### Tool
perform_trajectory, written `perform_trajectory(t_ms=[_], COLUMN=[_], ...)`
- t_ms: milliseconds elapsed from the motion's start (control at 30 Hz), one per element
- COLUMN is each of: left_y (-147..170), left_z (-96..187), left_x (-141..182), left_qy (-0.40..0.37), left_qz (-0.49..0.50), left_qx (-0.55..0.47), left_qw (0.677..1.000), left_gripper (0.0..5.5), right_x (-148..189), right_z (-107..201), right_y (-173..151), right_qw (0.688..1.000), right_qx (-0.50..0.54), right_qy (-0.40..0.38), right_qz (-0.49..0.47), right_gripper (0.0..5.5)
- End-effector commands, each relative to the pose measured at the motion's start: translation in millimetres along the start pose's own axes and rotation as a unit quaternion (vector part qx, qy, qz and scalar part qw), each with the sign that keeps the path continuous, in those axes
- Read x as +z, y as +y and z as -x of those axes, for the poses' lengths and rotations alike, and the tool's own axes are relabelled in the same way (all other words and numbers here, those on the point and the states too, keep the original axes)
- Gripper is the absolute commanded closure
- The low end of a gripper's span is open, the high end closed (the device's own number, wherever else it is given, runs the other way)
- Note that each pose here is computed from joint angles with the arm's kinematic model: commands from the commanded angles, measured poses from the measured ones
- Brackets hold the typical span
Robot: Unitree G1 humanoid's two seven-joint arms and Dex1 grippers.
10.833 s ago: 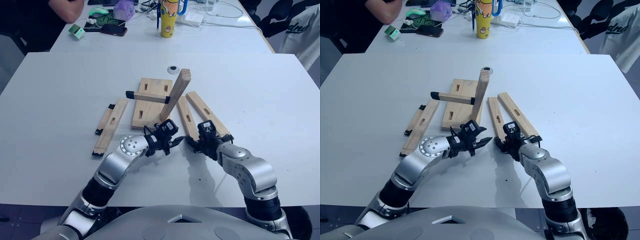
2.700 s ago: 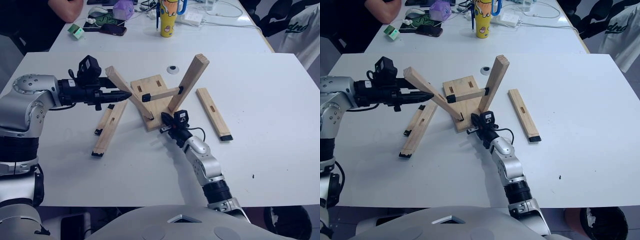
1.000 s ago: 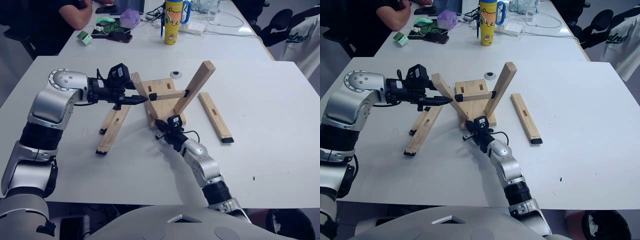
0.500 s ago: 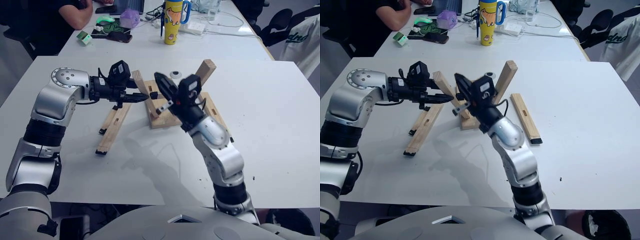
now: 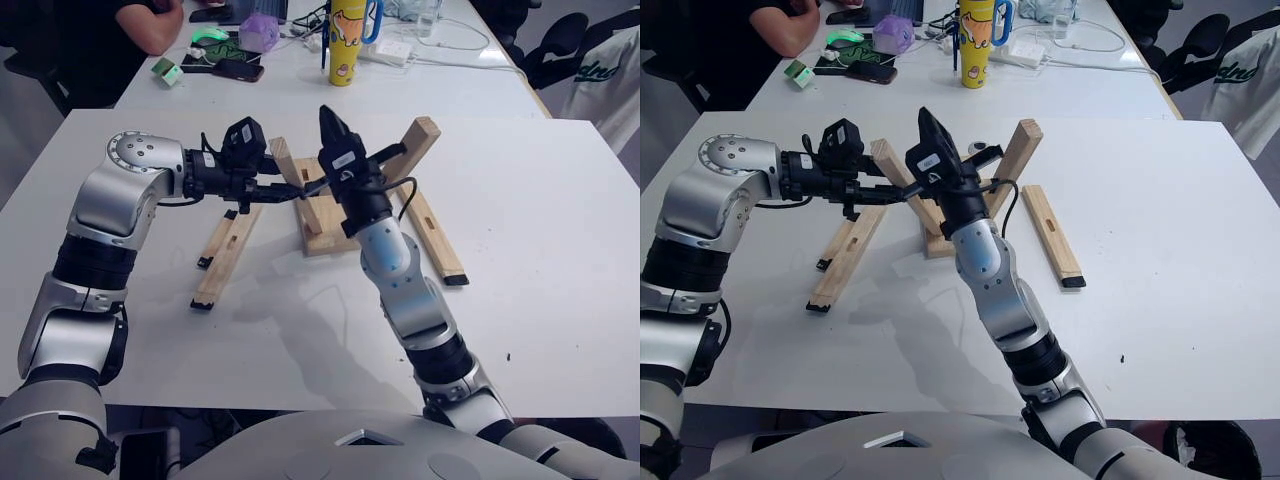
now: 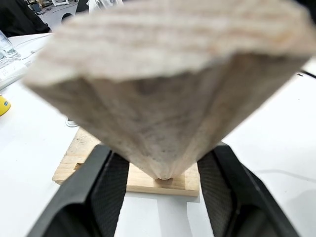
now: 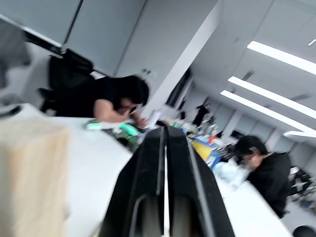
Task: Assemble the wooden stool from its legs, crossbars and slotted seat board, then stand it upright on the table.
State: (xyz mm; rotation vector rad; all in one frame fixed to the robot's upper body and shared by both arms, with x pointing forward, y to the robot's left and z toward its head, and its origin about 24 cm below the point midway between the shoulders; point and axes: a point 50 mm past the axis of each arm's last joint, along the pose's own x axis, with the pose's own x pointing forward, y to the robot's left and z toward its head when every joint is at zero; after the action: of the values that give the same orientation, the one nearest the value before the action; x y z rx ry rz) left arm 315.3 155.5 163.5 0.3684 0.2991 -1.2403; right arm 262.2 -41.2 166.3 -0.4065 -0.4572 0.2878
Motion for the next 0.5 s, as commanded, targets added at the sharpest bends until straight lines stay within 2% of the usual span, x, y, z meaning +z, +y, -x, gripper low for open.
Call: perform_trajectory(t_ms=[33,100,133,200,267,367,433,500], left_y=[-18.2,-19.5,-20.4,-22.2,-22.9,-24.1,-24.4,-24.4], left_z=[-15.5,-15.9,-16.0,-16.9,-17.9,-19.1,-19.7,-21.1], left_x=[-46.6,-45.0,-43.8,-40.4,-37.2,-37.6,-39.3,-39.7], left_qy=[0.071,0.072,0.072,0.067,0.059,0.057,0.059,0.060], left_qz=[0.083,0.080,0.077,0.074,0.073,0.076,0.078,0.078], left_qx=[-0.035,-0.037,-0.038,-0.039,-0.036,-0.033,-0.030,-0.030], left_qw=[0.993,0.994,0.994,0.994,0.995,0.995,0.995,0.995], left_gripper=[3.47,3.47,3.47,3.47,3.47,3.47,3.47,3.47], right_x=[-51.1,-87.4,-94.9,-96.1,-90.3,-70.6,-55.4,-37.7], right_z=[13.4,40.0,49.4,54.3,46.9,28.8,21.3,21.6], right_y=[26.2,54.3,60.6,62.6,56.8,46.4,36.8,22.2], right_qw=[0.984,0.941,0.926,0.916,0.927,0.957,0.976,0.986], right_qx=[0.083,0.189,0.214,0.230,0.214,0.171,0.137,0.103], right_qy=[0.158,0.280,0.312,0.330,0.309,0.233,0.170,0.097], right_qz=[0.002,0.003,0.003,0.006,0.012,0.012,-0.015,-0.086], right_gripper=[5.50,5.50,5.50,5.50,5.50,5.50,5.50,5.50])
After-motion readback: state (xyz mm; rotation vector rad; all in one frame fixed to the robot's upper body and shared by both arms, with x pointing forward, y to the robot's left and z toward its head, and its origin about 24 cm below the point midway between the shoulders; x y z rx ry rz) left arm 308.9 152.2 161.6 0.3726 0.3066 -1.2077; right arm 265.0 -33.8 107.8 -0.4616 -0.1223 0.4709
